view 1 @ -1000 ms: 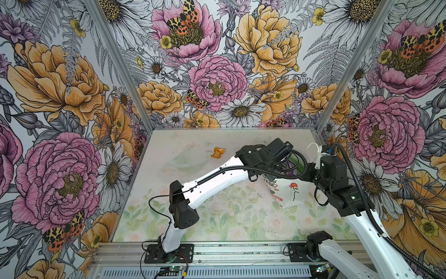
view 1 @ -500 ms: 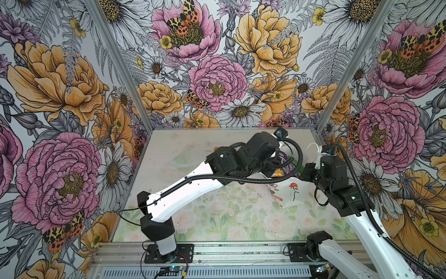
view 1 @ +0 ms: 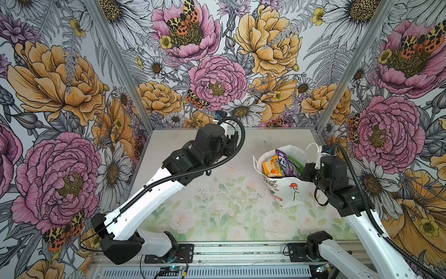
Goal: Place the snacks into the paper bag
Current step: Place the snack in the paper bag, then pick up the snack from the top-center of the table.
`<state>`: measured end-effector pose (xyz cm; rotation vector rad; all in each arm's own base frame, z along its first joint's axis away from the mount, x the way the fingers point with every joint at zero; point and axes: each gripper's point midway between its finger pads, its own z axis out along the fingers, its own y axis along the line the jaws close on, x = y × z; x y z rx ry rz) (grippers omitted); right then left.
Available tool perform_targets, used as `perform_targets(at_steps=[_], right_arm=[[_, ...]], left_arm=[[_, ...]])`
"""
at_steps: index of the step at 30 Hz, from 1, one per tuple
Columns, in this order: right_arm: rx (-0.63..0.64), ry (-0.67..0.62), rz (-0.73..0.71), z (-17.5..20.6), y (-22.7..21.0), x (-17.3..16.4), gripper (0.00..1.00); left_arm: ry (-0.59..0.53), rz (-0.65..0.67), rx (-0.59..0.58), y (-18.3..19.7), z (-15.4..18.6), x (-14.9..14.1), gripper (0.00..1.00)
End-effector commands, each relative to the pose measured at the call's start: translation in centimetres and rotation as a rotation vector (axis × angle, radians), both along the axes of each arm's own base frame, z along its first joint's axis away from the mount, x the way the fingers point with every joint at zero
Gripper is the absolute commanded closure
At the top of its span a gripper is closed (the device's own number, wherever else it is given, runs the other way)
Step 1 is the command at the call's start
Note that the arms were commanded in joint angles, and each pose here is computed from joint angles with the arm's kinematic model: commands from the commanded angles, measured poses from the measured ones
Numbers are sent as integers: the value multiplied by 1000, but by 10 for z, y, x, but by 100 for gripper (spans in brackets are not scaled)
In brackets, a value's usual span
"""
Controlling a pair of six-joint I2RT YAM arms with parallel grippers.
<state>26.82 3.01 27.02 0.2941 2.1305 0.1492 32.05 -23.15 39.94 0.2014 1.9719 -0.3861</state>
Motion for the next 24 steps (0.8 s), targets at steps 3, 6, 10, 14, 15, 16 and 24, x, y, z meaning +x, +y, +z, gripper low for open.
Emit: perform_targets(at_steps=[3, 6, 10, 14, 15, 16, 24], right_arm=[[20, -66, -5, 15, 0, 4, 100], [20, -65, -9, 14, 0, 4, 100], [21, -59, -4, 13, 1, 5, 100], [19, -60, -7, 13, 0, 5, 100], [20, -60, -6, 13, 0, 5, 100], [20, -61, -7, 13, 0, 5, 100], [20, -60, -5, 13, 1, 5, 100]], left_arm=[[73, 114, -42, 39, -32, 44, 34], [142, 151, 39, 54, -70, 71, 28], [266, 129, 81, 60, -124, 104, 23], [339, 86, 147, 56, -164, 127, 20], [352, 73, 157, 54, -171, 131, 19], [373, 55, 169, 53, -180, 135, 17], [550, -9, 311, 59, -256, 163, 5]])
